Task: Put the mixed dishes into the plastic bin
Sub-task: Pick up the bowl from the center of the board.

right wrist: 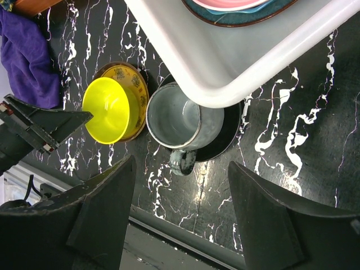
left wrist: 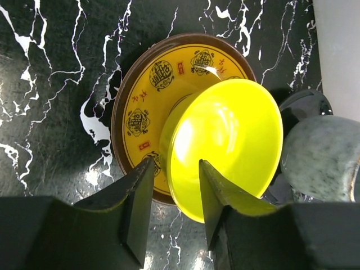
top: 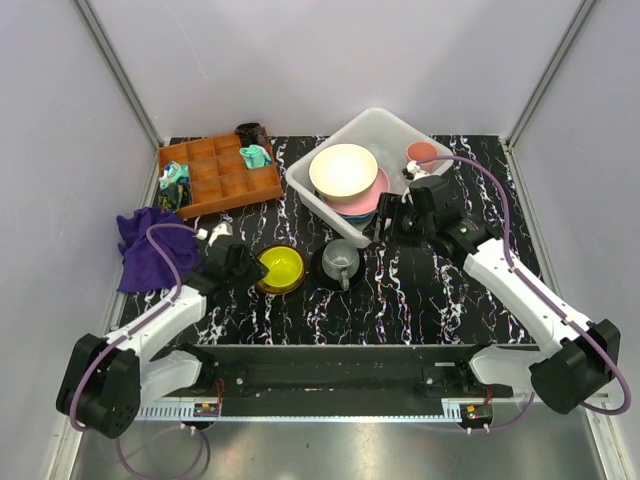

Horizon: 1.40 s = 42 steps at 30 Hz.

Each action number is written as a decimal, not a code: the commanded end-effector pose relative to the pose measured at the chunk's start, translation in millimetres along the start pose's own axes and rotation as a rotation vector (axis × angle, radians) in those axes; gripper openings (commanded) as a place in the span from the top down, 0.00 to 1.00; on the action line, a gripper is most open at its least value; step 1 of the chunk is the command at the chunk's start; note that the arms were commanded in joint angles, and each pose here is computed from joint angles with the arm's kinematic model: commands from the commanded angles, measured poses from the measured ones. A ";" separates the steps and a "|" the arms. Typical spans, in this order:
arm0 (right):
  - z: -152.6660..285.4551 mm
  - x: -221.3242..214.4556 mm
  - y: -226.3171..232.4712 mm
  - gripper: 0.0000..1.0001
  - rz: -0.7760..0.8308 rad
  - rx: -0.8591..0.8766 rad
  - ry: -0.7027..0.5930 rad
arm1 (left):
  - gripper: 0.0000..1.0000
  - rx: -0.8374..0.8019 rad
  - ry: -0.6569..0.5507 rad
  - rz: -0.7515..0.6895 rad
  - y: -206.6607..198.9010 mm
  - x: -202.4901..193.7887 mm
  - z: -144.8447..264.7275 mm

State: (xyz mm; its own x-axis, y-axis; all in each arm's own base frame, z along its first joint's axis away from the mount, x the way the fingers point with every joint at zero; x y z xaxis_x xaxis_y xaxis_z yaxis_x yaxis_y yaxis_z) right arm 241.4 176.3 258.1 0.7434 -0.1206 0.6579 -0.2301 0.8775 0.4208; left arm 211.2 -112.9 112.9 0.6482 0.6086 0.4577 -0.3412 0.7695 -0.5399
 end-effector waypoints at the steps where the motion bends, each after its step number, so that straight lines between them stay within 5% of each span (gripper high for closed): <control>1: 9.0 1.9 3.4 0.25 -0.001 0.012 -0.038 | 0.61 -0.032 -0.034 -0.011 -7.1 4.6 -6.1; 9: 10.0 -0.4 2.3 0.24 -0.004 0.012 -0.036 | 0.64 -0.006 -0.020 -0.021 -2.2 0.7 -13.6; 25: 1.2 -18.6 -6.1 0.24 0.005 -0.012 0.040 | 1.00 0.001 -0.007 -0.028 -2.3 -0.9 -17.8; 42: -25.9 -30.4 6.8 0.24 0.065 -0.030 0.109 | 1.00 -0.110 0.026 -0.151 -62.4 -27.4 26.0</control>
State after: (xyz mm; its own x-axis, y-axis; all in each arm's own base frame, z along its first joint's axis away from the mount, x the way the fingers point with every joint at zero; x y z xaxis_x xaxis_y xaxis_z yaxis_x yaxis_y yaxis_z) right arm 228.1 189.1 218.6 0.8178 -0.0331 0.5746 -0.2361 0.8912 0.3874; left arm 191.4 -152.5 120.8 0.7532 0.4615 0.4688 -0.2107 0.8444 -0.4926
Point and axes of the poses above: each gripper's point midway between its finger pads, its own z axis back along the fingers, its own y axis along the line the jaws close on, x = y × z, the point moved 7 cm from there along z, back along the fingers, and after that the axes turned 5 degrees about z, right-handed, at the moved point
